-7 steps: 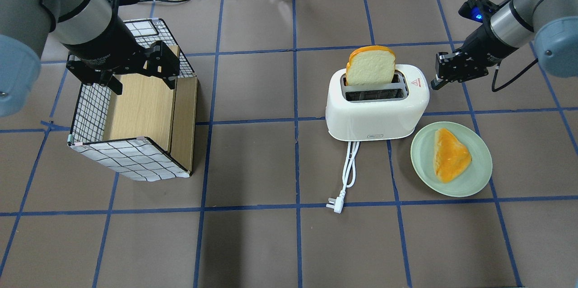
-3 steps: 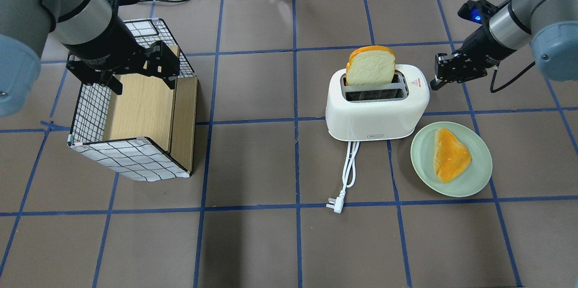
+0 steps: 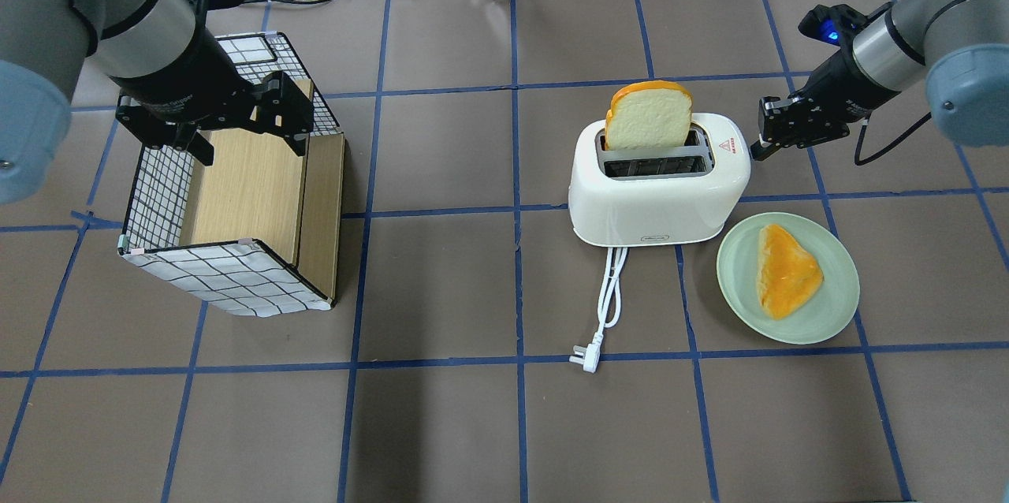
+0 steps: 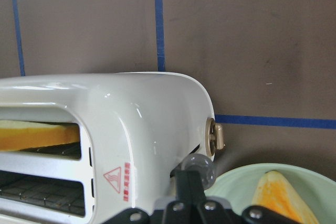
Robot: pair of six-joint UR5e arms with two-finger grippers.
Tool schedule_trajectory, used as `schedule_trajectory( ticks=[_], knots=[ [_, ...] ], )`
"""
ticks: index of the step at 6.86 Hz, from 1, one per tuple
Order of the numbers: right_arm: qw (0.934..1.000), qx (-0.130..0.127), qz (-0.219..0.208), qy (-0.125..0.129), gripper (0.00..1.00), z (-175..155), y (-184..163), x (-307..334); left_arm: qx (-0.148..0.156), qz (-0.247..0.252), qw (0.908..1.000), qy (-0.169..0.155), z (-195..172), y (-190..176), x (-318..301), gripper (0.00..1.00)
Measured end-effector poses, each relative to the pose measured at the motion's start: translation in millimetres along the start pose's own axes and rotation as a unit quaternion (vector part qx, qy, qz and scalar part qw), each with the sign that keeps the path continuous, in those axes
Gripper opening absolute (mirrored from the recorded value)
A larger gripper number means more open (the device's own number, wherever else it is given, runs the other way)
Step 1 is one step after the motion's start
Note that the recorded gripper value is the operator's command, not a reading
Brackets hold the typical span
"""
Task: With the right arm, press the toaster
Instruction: 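Press the toaster lever downward with the right gripper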
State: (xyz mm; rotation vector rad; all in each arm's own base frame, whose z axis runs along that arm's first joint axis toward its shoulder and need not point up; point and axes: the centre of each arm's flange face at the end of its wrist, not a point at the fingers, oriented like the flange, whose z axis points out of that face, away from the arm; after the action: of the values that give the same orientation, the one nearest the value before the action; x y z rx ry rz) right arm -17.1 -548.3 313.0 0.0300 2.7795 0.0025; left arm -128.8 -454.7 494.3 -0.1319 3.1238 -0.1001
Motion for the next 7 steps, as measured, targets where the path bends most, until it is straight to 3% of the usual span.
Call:
schedule_trajectory(
  ticks=[7],
  knots=[
    [1.0000,-0.005,0.003,-0.002,0.00,11.6,-3.7,6.6,0.000,0.000,1.0000,0.000,0.0,0.0,0.1,1.00]
  ],
)
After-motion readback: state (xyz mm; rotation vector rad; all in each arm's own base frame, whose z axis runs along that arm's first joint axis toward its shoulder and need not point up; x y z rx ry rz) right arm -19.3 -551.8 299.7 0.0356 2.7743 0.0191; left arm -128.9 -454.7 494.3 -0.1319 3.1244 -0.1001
